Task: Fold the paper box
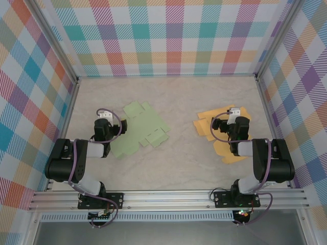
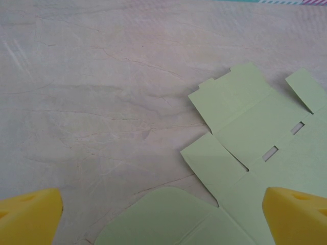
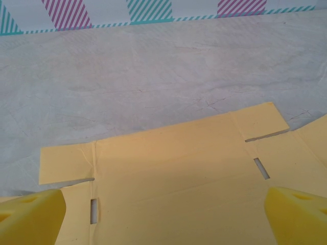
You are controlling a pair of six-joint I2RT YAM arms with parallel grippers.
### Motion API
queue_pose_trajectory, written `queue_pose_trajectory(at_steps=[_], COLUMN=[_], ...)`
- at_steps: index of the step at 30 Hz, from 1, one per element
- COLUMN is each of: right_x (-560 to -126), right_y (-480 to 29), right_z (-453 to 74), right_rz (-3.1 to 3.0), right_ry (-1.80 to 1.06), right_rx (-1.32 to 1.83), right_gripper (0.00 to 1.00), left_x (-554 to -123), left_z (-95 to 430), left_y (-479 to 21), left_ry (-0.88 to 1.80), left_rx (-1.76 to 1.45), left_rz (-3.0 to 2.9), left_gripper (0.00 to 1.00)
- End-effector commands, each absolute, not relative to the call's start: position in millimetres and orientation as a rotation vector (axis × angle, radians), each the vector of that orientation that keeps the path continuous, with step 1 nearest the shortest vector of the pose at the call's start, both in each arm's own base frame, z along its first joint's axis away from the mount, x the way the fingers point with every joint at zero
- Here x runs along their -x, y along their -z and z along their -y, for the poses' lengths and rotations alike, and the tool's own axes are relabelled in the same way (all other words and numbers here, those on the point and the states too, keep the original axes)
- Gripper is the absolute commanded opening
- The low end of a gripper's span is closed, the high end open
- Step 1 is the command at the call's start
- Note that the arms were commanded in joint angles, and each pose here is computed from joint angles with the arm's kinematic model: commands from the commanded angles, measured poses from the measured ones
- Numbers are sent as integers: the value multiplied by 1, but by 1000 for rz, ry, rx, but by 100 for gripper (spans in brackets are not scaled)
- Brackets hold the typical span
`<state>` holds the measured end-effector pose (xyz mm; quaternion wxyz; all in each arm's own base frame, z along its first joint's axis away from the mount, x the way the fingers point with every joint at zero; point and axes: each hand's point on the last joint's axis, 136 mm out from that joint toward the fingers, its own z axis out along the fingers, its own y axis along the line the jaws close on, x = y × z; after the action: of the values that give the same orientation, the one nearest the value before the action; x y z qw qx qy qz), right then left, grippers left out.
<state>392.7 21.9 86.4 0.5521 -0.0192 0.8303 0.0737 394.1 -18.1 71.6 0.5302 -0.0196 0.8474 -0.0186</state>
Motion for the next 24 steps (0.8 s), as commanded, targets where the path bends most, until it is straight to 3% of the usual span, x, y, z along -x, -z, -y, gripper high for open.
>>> queue_pose_trajectory(at_steps=[1, 9, 14, 20, 24], right_x=[-391, -373, -356, -334, -324], right_y=[-100, -139, -153, -160, -164], right_z=[-30, -18, -6, 8, 8], right_rz=[-1910, -1872, -1948, -2045, -2080], right_ry=[-197, -160, -166, -153, -164], right_rx=[97, 6, -160, -356, -393], right_gripper=[100, 100, 100, 100, 100], left_x=[-402, -391, -377, -358, -348], left_z=[17, 9, 28, 99, 161], left_y=[-89, -152, -200, -225, -220], left_ry=[31, 28, 187, 467, 518], left_rx=[58, 149, 243, 259, 205], left_rz=[-2015, -1961, -1881, -1823, -1887], left_gripper=[100, 100, 100, 100, 100])
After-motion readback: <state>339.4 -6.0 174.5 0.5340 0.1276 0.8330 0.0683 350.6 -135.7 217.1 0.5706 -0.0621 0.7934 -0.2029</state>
